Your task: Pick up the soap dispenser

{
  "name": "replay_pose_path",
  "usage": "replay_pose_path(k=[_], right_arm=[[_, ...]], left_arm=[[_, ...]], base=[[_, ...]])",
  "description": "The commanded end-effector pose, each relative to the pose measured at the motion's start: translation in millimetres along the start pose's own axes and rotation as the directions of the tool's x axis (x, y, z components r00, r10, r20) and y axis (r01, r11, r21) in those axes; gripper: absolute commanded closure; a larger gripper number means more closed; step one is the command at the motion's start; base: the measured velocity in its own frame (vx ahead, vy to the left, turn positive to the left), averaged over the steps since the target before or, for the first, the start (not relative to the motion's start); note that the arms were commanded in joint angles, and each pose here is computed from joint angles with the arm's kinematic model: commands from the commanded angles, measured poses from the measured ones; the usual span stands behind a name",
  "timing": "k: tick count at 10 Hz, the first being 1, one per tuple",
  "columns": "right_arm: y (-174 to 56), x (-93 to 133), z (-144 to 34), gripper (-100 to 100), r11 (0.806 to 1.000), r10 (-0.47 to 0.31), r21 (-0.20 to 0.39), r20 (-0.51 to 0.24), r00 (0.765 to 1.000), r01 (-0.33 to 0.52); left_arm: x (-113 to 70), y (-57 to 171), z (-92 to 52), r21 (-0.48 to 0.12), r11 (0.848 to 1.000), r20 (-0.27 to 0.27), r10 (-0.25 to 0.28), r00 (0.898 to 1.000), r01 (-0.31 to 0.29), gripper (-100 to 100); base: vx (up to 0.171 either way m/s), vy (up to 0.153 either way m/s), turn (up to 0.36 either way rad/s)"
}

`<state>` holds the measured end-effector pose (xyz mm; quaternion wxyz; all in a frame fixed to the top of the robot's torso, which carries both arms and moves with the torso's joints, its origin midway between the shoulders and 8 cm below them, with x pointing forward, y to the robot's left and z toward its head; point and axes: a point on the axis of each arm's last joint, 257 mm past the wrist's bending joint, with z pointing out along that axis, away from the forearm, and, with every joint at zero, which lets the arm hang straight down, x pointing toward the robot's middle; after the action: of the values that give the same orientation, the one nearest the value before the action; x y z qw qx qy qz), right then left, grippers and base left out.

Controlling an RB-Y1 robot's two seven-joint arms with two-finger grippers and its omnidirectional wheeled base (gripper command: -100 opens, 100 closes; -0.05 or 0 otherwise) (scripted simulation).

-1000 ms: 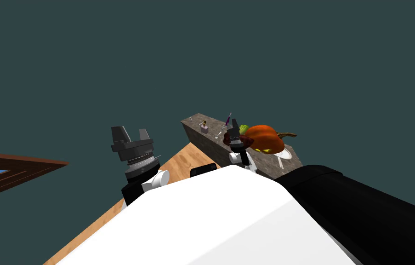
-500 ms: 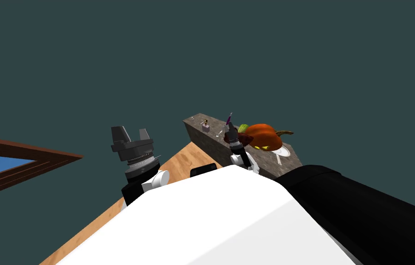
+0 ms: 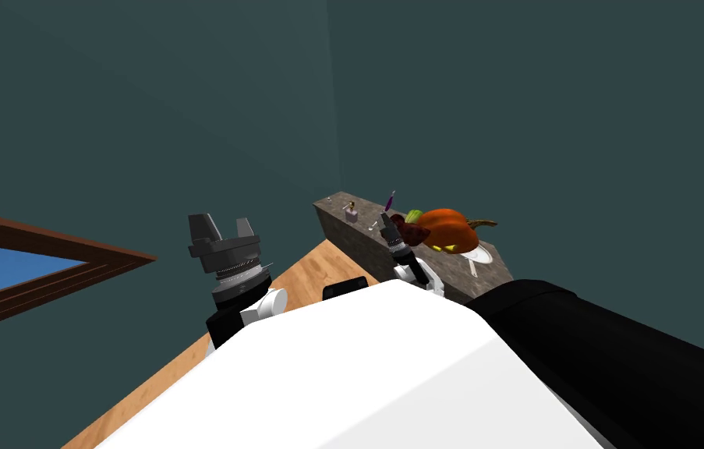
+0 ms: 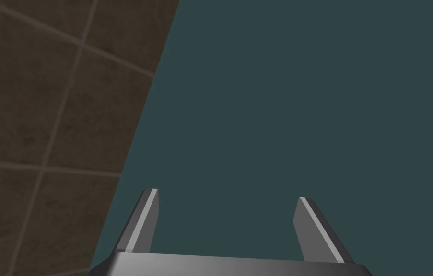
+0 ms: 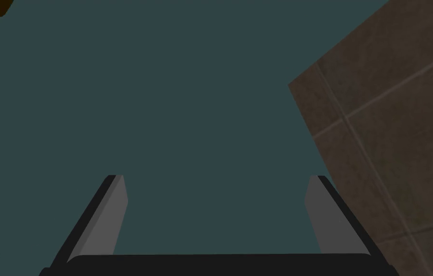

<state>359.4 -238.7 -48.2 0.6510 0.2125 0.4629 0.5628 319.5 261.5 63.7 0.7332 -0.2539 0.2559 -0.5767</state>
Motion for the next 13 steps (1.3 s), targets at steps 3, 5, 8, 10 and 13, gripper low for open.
replay_pose_path(k=[3, 5, 8, 10, 13], right_arm=[[-16, 17, -14.1, -100, 0.999, -0.004, 0.041, -0.096, 0.995, 0.008], [-28, 27, -24.8, -100, 0.997, -0.004, 0.073, -0.158, 0.987, 0.016], [-52, 45, -50.3, -100, 0.989, 0.013, 0.143, -0.255, 0.967, 0.024], [-66, 53, -66.7, -100, 0.983, 0.018, 0.181, -0.319, 0.948, 0.042], [-79, 59, -85.8, -100, 0.973, 0.022, 0.219, -0.39, 0.921, 0.069]], left_arm=[[0.0, 0, 0.0, 0.0, 1.0, 0.0, 0.0, 1.0, 0.0, 0], [0.0, 0, 0.0, 0.0, 1.0, 0.0, 0.0, 1.0, 0.0, 0], [0.0, 0, 0.0, 0.0, 1.0, 0.0, 0.0, 1.0, 0.0, 0], [0.0, 0, 0.0, 0.0, 1.0, 0.0, 0.0, 1.0, 0.0, 0], [0.0, 0, 0.0, 0.0, 1.0, 0.0, 0.0, 1.0, 0.0, 0]], base=[[-0.03, 0.038, 0.026], [-0.032, 0.036, 0.031], [-0.02, 0.038, 0.038], [-0.015, 0.039, 0.035], [-0.006, 0.022, 0.029]])
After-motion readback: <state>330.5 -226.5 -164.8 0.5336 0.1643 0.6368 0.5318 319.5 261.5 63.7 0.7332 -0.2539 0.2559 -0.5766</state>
